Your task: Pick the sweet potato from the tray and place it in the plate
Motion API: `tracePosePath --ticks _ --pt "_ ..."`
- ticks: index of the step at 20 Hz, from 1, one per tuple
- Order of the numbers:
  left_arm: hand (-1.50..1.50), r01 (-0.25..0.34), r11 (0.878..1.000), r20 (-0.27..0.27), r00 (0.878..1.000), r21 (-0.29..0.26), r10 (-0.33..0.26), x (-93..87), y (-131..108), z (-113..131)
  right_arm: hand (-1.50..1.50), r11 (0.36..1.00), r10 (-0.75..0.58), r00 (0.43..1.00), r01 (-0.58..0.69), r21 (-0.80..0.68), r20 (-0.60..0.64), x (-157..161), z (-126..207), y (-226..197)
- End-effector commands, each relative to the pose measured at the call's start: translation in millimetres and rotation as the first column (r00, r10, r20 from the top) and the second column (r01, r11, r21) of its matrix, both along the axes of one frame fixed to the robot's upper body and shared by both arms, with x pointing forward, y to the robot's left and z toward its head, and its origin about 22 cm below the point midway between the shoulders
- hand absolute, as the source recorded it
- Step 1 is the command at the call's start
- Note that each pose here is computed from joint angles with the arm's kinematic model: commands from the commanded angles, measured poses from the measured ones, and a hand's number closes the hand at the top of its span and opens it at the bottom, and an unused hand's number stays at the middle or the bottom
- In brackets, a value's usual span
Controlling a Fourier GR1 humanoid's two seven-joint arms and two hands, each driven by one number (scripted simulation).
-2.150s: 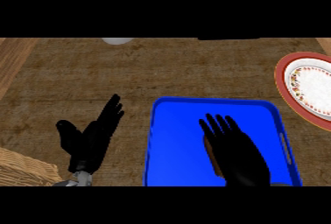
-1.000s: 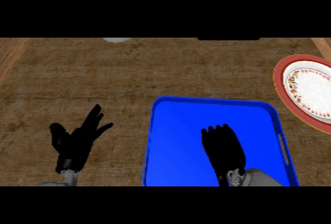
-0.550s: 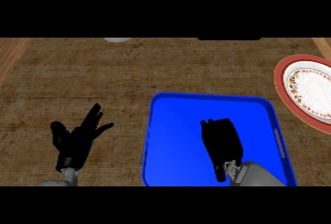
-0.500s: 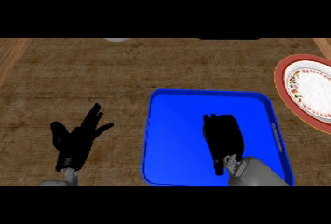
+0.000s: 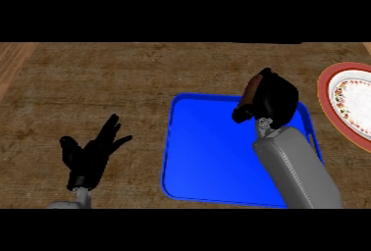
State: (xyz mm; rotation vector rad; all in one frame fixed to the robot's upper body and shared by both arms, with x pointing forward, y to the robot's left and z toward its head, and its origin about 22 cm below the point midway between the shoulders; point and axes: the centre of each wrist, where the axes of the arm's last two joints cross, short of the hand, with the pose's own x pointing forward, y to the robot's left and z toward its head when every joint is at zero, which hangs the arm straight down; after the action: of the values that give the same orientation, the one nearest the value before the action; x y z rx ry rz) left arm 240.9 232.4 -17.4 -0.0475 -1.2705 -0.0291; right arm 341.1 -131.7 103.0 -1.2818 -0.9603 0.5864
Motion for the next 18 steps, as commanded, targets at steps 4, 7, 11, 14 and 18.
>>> tracePosePath --ticks 4,7,11,14,18 --pt "0.0 0.006 1.0 -0.052 0.999 0.021 -0.004 4.6 1.6 -5.1 1.5 0.959 -0.282 0.887 0.275 0.073 0.366 41.4 35.6 9.1" --pt "0.0 0.027 0.999 -0.057 0.998 0.018 -0.026 -7.2 -6.5 -17.4 1.5 0.932 -0.36 0.815 0.338 0.131 0.454 51.8 43.6 1.9" --pt "0.0 0.004 1.0 -0.059 0.998 0.025 -0.003 -3.7 5.2 -10.9 1.5 0.888 -0.455 0.716 0.41 0.208 0.529 58.1 39.4 -21.2" --pt "0.0 -0.017 0.999 -0.073 0.997 0.037 0.02 -13.2 7.6 -21.3 1.5 0.868 -0.494 0.65 0.406 0.286 0.578 54.2 33.3 -27.5" --pt "0.0 -0.032 0.999 -0.06 0.998 0.024 0.033 -8.0 5.8 -10.4 1.5 0.85 -0.517 0.554 0.423 0.315 0.652 54.3 22.8 -77.0"
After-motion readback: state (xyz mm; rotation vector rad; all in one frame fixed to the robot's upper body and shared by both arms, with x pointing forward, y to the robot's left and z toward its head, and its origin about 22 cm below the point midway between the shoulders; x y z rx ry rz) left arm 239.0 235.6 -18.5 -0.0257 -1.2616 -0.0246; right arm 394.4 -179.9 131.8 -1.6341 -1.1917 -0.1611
